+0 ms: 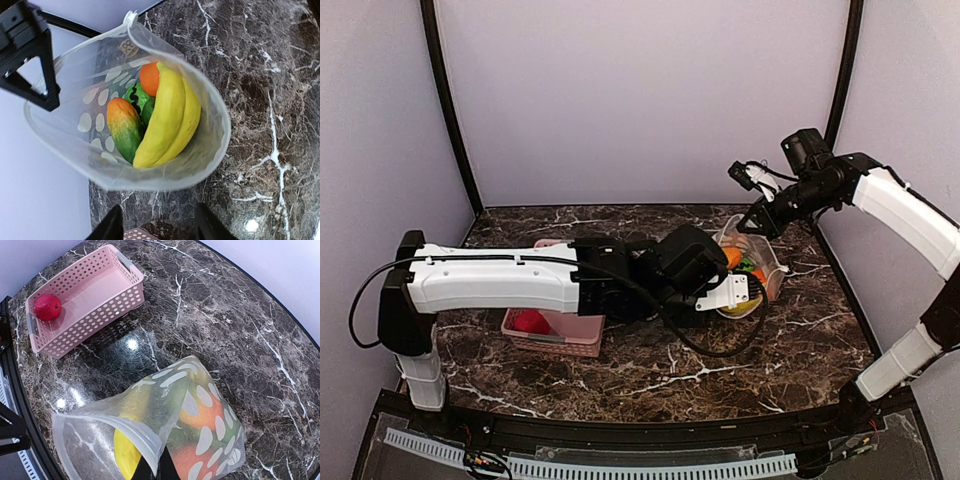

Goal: Place the food in the zip-top bag and seal the zipper
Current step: Pick up the fake fruit from the bin.

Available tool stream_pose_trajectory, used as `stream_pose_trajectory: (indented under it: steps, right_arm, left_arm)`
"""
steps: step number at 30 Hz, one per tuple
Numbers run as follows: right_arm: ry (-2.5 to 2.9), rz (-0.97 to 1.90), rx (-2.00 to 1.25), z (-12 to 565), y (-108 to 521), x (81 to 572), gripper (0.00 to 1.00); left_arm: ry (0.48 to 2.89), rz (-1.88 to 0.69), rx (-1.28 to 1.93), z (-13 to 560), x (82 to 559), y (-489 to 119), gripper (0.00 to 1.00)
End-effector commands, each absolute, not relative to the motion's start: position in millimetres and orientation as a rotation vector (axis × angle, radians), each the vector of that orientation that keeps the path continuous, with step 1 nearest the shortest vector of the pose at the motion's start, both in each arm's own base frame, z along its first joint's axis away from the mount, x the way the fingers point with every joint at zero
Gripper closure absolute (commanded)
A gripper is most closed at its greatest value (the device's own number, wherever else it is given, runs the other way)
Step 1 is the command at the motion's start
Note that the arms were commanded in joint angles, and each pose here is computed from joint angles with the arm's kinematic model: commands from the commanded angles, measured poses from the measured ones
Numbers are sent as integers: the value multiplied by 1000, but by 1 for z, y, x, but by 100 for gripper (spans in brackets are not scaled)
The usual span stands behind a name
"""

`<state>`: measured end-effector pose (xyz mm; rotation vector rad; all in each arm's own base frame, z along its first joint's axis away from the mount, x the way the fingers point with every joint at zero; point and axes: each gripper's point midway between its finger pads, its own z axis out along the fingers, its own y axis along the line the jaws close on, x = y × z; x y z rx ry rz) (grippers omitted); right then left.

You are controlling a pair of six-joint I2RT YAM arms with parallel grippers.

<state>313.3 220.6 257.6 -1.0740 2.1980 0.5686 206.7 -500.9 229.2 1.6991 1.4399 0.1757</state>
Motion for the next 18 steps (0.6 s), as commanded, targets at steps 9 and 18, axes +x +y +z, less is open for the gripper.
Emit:
stream_pose_trajectory:
  steps: [9,18]
  right_arm:
    - [2182,650,-1089,236,226,310,100]
    - [2093,836,-1158,231,239,281,100]
  left_arm:
    - [1985,-1,1022,231,224,-355,35]
    - [2300,-8,586,190,218,-238,26]
